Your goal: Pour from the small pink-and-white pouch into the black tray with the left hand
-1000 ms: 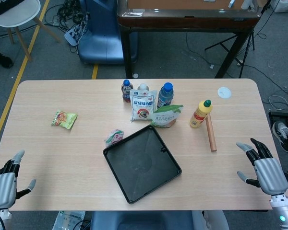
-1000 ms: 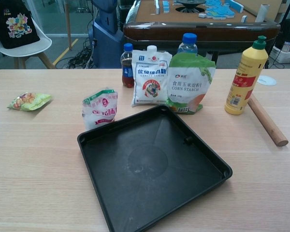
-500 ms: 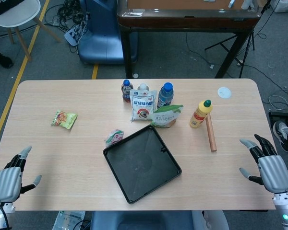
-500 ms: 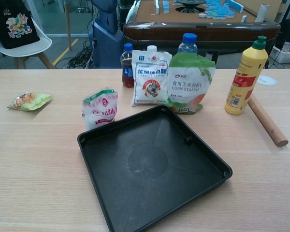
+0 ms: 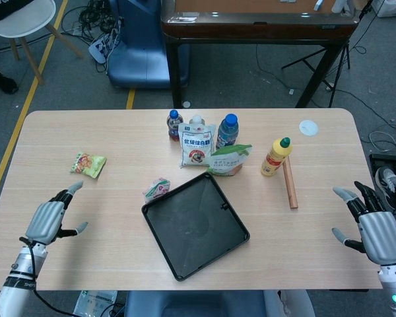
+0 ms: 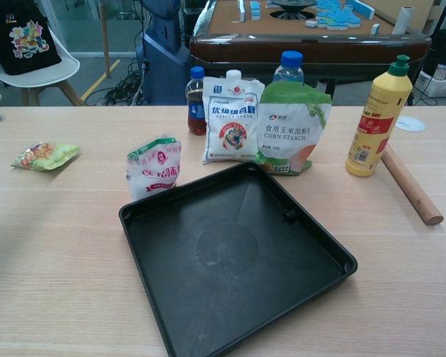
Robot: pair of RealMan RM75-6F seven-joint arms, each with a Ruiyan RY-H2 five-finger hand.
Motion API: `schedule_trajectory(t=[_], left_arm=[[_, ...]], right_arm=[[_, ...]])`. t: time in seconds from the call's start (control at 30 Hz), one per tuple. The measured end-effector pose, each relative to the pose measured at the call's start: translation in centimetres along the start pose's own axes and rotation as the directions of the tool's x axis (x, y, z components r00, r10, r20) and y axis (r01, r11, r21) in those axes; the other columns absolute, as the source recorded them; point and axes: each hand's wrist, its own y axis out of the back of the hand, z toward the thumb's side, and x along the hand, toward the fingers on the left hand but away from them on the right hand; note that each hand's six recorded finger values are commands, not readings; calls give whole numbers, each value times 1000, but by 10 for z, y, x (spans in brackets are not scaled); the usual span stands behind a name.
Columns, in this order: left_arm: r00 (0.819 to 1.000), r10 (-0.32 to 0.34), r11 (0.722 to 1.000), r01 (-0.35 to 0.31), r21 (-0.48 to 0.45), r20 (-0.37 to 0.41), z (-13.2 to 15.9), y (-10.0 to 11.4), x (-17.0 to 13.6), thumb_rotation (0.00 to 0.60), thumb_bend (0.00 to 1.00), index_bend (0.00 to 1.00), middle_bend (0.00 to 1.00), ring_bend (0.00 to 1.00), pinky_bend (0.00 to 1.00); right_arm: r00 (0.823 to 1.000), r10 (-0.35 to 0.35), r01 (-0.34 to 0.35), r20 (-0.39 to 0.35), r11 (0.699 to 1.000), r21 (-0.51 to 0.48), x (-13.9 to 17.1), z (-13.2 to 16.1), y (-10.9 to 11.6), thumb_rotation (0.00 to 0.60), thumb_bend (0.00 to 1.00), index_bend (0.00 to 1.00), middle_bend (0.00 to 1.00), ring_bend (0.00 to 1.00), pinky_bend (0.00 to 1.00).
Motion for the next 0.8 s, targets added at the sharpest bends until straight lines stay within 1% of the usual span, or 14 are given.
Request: schedule_trajectory(t=[0.17,0.37,0.63,0.8], left_arm=[[997,-58,998,58,-14,56,18,-12,38,600,217,46,129,166,275],[989,-119,992,122,-30,89,38,-33,74,600,216,46,129,166,270],[976,-191,980,195,-35,105,56,-62,107,600,214,45,129,166,268],[970,-226,970,233,-74,94,65,-78,123,600,213,46,129,167,268]], right_arm=[[1000,-3,3,8,1000,1,2,-2,1,600,193,163,239,56,88],[1000,-6,6,24,1000,-3,5,-5,2,600,194,163,239,56,89],[999,-6,6,39,1000,-4,8,-9,2,600,194,163,240,56,88],[999,-2,2,43,1000,-4,8,-9,1,600,194,163,239,56,88]])
